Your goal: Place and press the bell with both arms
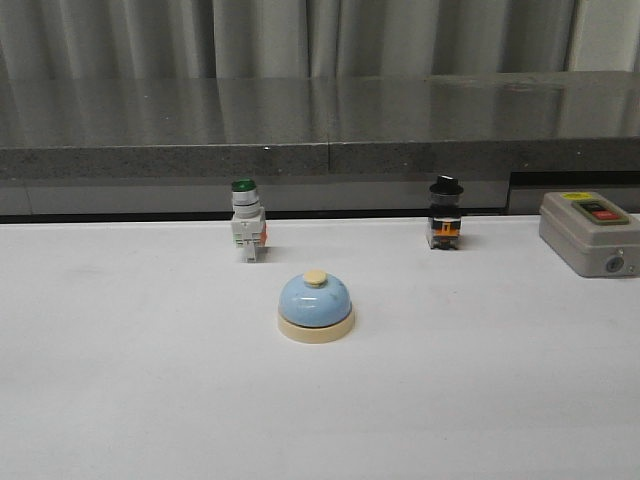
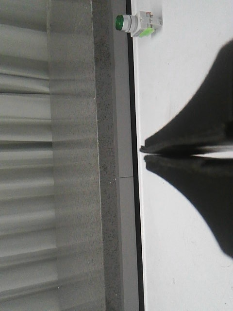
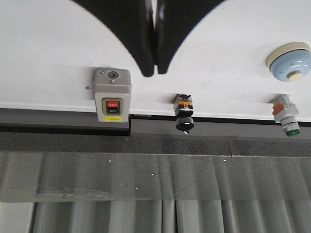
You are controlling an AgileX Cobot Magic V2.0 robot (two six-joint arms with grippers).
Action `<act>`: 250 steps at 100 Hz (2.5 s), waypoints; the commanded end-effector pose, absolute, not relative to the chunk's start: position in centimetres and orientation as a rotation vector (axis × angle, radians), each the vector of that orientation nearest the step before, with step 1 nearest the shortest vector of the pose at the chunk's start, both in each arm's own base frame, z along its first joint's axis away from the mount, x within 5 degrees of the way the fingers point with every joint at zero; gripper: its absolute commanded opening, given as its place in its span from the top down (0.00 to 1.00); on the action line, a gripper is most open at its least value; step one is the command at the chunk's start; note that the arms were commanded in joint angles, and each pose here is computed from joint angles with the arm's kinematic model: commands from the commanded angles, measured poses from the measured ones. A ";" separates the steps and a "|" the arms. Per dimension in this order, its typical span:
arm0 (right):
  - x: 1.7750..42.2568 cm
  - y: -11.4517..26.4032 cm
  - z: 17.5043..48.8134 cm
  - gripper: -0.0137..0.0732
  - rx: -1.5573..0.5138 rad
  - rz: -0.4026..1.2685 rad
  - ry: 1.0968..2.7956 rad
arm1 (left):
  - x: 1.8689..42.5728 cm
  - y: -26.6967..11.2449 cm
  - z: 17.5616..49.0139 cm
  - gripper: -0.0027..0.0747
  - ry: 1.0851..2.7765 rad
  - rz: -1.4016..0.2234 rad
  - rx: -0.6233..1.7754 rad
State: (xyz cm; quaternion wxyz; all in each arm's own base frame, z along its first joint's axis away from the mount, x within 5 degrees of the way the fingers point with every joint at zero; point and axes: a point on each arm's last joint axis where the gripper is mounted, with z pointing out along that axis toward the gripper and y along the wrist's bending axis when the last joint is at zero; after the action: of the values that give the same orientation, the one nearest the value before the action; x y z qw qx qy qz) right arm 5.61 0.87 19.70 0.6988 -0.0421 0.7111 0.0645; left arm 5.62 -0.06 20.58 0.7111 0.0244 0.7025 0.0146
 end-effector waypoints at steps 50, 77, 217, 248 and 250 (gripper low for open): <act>5.9 0.9 28.0 0.91 -0.084 0.149 1.522 | 5.5 -0.1 20.1 0.99 1.486 0.025 0.049; 10.1 1.7 33.5 0.91 -0.128 0.146 1.926 | 5.5 -0.1 20.1 0.99 1.486 0.025 0.049; 32.4 19.3 26.8 0.91 -0.626 0.294 2.463 | 5.5 -0.1 20.1 0.99 1.486 0.025 0.049; 34.1 23.5 24.8 0.91 -0.724 0.310 2.498 | 5.5 -0.1 20.1 0.99 1.486 0.025 0.049; 34.2 23.7 24.7 0.91 -0.727 0.310 2.501 | 5.5 -0.1 20.1 0.99 1.486 0.025 0.049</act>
State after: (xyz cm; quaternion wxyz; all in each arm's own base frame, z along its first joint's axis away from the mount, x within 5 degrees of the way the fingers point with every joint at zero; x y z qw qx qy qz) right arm 33.90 23.04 21.88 0.2118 -0.2664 0.9353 0.0969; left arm 5.62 -0.06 20.58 0.7111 0.0244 0.7025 0.0147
